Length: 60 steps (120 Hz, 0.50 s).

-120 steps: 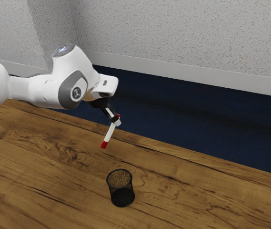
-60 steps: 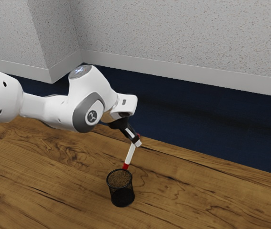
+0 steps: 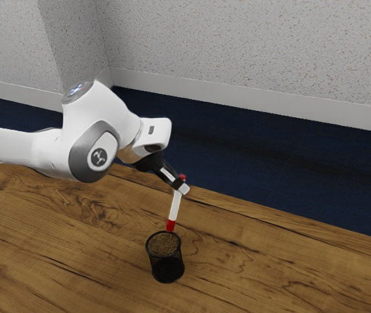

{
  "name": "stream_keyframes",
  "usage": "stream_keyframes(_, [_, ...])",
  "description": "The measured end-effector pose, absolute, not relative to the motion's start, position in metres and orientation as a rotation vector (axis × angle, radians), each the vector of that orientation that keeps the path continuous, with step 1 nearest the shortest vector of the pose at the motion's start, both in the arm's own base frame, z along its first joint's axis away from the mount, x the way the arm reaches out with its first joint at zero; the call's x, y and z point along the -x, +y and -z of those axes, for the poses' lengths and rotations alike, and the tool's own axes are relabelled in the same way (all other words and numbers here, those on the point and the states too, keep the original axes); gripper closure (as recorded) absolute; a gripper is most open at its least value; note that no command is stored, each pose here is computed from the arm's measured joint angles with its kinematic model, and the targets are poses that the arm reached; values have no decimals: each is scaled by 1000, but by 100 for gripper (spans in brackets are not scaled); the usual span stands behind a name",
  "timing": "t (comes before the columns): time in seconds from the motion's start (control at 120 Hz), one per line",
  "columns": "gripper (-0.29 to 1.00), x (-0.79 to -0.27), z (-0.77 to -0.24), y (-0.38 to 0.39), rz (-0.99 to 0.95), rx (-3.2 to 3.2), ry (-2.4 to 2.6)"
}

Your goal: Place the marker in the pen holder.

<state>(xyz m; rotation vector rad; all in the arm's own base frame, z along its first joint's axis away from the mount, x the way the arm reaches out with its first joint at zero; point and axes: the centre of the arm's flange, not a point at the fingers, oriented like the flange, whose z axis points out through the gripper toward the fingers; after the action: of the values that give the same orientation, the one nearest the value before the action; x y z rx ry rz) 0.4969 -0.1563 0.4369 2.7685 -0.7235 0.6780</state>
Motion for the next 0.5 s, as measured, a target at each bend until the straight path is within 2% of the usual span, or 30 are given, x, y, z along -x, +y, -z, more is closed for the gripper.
stream_keyframes(0.2, [74, -485, -412, -146, -601, -2797, -688])
stream_keyframes(0.342, [43, -484, -409, -146, -589, -2793, -687])
stream_keyframes(0.442, [28, -488, -417, -146, -609, -2789, -705])
stream_keyframes(0.5, [22, -536, -493, -139, -692, -2811, -776])
